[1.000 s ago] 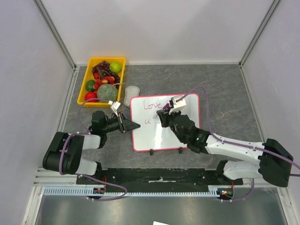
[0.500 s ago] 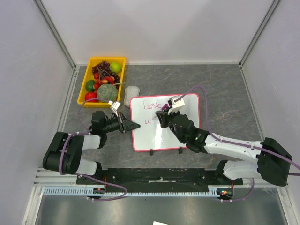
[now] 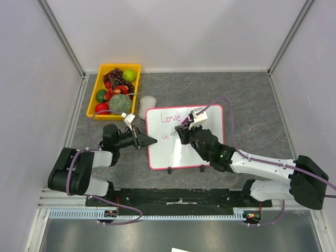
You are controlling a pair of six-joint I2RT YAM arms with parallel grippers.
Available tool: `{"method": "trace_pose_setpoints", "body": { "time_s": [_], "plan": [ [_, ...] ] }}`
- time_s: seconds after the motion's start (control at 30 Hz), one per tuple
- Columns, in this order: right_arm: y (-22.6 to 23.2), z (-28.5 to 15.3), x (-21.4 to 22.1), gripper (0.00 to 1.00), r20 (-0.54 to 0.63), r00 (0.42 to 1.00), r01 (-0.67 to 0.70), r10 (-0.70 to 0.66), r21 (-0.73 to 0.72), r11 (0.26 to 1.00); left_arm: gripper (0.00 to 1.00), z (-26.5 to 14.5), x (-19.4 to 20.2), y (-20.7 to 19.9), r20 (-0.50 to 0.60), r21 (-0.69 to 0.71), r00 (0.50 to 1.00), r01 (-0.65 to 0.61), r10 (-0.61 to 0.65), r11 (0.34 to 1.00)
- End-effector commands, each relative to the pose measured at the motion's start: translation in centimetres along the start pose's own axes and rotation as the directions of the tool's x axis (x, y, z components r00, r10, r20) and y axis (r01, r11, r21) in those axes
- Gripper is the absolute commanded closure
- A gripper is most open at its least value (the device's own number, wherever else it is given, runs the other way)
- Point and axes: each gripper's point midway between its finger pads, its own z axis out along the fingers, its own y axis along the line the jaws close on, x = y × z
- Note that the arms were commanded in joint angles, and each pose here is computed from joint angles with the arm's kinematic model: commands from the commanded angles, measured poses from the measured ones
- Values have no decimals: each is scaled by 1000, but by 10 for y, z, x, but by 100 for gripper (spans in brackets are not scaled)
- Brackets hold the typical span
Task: Write a sentence on the whiteboard
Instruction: Write with the whiteboard marker on the whiteboard.
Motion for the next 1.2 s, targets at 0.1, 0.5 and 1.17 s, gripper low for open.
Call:
{"method": "trace_pose_setpoints", "body": {
  "time_s": [0.1, 0.5, 1.17],
  "plan": [
    [-13, -7, 0, 100, 7, 1000, -6, 6, 39, 999, 98, 1, -4, 5, 20, -20, 998, -65, 65, 998],
    [1, -1, 7, 100, -1, 999, -48, 48, -21, 999, 98, 0, -5, 4, 22, -19, 997, -67, 67, 998],
    [-26, -27, -45, 100, 107, 984, -146, 146, -11, 989, 98, 0, -4, 5, 21, -21, 998, -66, 67, 998]
  ]
}}
